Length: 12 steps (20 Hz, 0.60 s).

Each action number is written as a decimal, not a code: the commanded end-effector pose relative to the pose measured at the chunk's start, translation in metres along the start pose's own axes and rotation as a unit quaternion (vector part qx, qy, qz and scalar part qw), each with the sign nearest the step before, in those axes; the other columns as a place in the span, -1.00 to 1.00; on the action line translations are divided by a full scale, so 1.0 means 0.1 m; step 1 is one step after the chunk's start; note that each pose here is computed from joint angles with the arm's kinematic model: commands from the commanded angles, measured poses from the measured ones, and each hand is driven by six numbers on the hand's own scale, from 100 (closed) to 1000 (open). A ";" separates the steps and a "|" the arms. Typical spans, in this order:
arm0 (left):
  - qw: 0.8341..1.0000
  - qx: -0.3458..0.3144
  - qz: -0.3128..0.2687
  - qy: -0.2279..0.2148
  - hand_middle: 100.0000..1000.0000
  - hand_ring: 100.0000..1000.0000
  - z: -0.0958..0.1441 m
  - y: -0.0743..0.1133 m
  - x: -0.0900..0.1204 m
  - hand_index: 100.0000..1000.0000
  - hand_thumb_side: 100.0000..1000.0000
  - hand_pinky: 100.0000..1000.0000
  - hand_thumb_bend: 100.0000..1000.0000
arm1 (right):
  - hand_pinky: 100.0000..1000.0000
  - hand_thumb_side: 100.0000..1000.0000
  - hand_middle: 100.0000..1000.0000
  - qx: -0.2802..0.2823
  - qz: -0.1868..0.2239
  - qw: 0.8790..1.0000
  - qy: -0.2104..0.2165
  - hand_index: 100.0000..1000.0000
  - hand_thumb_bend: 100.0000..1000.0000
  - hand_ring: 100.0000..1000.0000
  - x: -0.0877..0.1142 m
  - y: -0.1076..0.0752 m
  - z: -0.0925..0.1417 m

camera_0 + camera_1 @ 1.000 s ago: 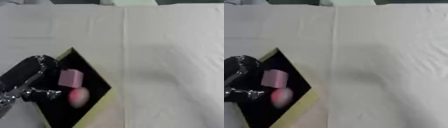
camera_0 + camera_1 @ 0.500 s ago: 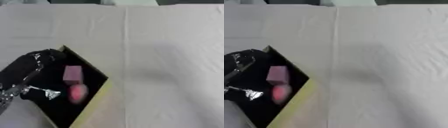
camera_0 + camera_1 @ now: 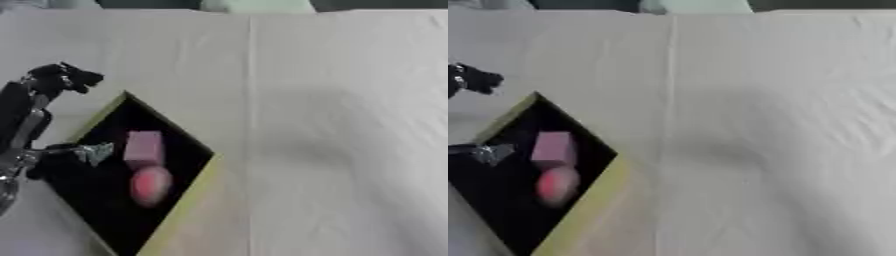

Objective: Pick up objects on the table and place them in the box.

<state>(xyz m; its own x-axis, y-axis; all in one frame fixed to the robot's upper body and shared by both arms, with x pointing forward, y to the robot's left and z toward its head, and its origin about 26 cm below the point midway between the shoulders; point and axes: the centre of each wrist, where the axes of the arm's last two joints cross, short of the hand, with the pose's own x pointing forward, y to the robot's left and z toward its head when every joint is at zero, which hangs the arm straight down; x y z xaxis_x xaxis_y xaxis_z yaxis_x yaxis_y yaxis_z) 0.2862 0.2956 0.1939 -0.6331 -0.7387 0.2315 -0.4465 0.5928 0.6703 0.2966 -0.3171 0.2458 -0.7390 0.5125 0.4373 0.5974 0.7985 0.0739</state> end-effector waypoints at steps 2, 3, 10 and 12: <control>0.993 0.099 0.051 -0.028 0.07 0.04 -0.10 0.16 -0.03 0.46 -0.20 0.14 -0.05 | 0.49 0.94 0.23 -0.005 0.006 1.000 -0.023 0.48 -0.14 0.43 0.05 -0.05 -0.09; 0.990 0.121 0.066 -0.031 0.08 0.05 -0.11 0.18 -0.03 0.46 -0.17 0.15 -0.03 | 0.49 0.94 0.23 -0.006 0.006 1.000 -0.024 0.48 -0.15 0.43 0.05 -0.05 -0.09; 0.949 0.268 0.168 -0.004 0.27 0.24 -0.10 0.24 -0.09 0.63 0.33 0.42 0.27 | 0.48 0.95 0.23 -0.010 0.003 0.999 -0.032 0.48 -0.17 0.43 0.06 -0.05 -0.12; 0.936 0.296 0.190 0.004 0.31 0.29 -0.11 0.25 -0.10 0.66 0.46 0.46 0.26 | 0.48 0.96 0.24 -0.011 0.001 0.999 -0.033 0.48 -0.20 0.43 0.06 -0.05 -0.12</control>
<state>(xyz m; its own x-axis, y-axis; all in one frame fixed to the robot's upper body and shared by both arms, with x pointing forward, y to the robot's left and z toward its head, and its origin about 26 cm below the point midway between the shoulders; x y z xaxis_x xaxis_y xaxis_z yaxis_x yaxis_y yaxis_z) 0.2895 0.3108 0.2066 -0.7962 -0.4554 0.3983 -0.4628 0.8825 0.0839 0.2961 -0.3194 0.2472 -0.7452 0.5149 0.4238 0.6017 0.7931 0.0946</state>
